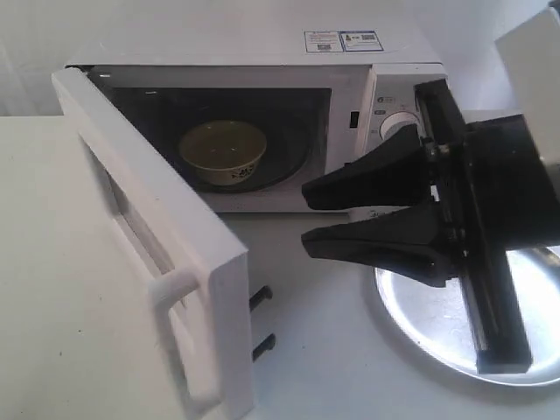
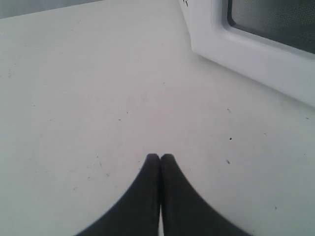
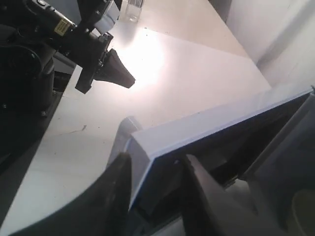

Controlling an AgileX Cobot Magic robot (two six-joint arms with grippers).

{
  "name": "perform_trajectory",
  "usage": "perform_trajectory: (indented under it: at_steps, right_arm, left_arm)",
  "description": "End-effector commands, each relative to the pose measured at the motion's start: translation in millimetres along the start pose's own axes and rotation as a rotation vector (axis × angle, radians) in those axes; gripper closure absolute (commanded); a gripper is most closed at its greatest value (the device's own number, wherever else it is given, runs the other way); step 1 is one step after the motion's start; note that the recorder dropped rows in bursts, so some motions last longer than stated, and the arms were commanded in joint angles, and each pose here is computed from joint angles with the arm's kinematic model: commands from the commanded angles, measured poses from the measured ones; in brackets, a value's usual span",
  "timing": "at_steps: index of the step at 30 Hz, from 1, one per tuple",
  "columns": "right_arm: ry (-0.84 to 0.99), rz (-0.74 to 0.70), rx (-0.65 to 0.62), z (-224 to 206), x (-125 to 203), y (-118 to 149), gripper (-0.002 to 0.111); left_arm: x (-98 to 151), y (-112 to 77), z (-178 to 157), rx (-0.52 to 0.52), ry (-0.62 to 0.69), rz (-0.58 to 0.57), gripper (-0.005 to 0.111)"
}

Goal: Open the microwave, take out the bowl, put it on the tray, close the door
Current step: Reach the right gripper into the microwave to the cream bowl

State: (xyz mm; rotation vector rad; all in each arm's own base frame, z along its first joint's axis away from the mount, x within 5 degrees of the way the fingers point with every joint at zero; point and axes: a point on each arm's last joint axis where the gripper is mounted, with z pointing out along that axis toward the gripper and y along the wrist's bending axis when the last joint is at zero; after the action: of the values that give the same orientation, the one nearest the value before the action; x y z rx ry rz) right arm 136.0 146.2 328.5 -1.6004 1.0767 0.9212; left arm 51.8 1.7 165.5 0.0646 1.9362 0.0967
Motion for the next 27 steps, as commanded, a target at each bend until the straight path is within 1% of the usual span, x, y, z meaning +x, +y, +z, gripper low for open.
perform_trajectory:
  at_steps: [1,4,6,8,9,12,14,16,17,19,23,25,27]
  right_arm:
    - [0.028,-0.048,0.100,-4.4,-5.2,-4.1,0.085]
    - [0.129,0.043,0.307,-6.4,10.1,-24.6,0.092]
    - [0.114,0.136,0.456,-7.8,17.7,-40.9,0.092]
    - [0.082,0.220,0.555,-6.4,27.9,-55.5,0.087]
    - [0.079,0.232,0.563,-3.5,34.6,-60.1,0.084]
    - [0.073,0.222,0.541,8.3,55.1,-71.8,0.069]
    - [0.051,0.234,0.537,17.7,72.9,-81.0,0.056]
    - [0.037,0.232,0.530,31.5,92.7,-88.4,0.050]
    - [0.038,0.217,0.520,37.8,101.0,-90.4,0.050]
    - [0.061,0.149,0.463,57.5,119.3,-94.1,0.050]
    - [0.094,0.010,0.379,96.3,144.0,-102.9,0.050]
    - [0.104,-0.017,0.385,114.3,149.6,-112.0,0.050]
    - [0.124,-0.009,0.412,129.5,150.8,-123.1,0.050]
  left_arm:
    - [-0.7,-0.4,-0.4,0.007,-0.004,-0.009,0.107]
    - [-0.7,-0.4,-0.4,0.007,-0.004,-0.009,0.107]
    - [-0.7,-0.4,-0.4,0.007,-0.004,-0.009,0.107]
    - [-0.7,-0.4,-0.4,0.007,-0.004,-0.009,0.107]
    - [-0.7,-0.4,-0.4,0.007,-0.004,-0.009,0.107]
    - [-0.7,-0.4,-0.4,0.007,-0.004,-0.009,0.107]
    - [-0.7,-0.4,-0.4,0.007,-0.004,-0.009,0.107]
    - [-0.7,-0.4,-0.4,0.007,-0.004,-0.009,0.107]
    - [-0.7,-0.4,-0.4,0.007,-0.004,-0.009,0.107]
    - [-0.7,-0.4,-0.4,0.007,-0.004,-0.009,0.107]
    - [-0.7,-0.4,-0.4,0.007,-0.004,-0.009,0.107]
    - [-0.7,-0.4,-0.4,0.007,-0.004,-0.009,0.107]
    - [-0.7,-0.4,-0.4,0.007,-0.004,-0.009,0.107]
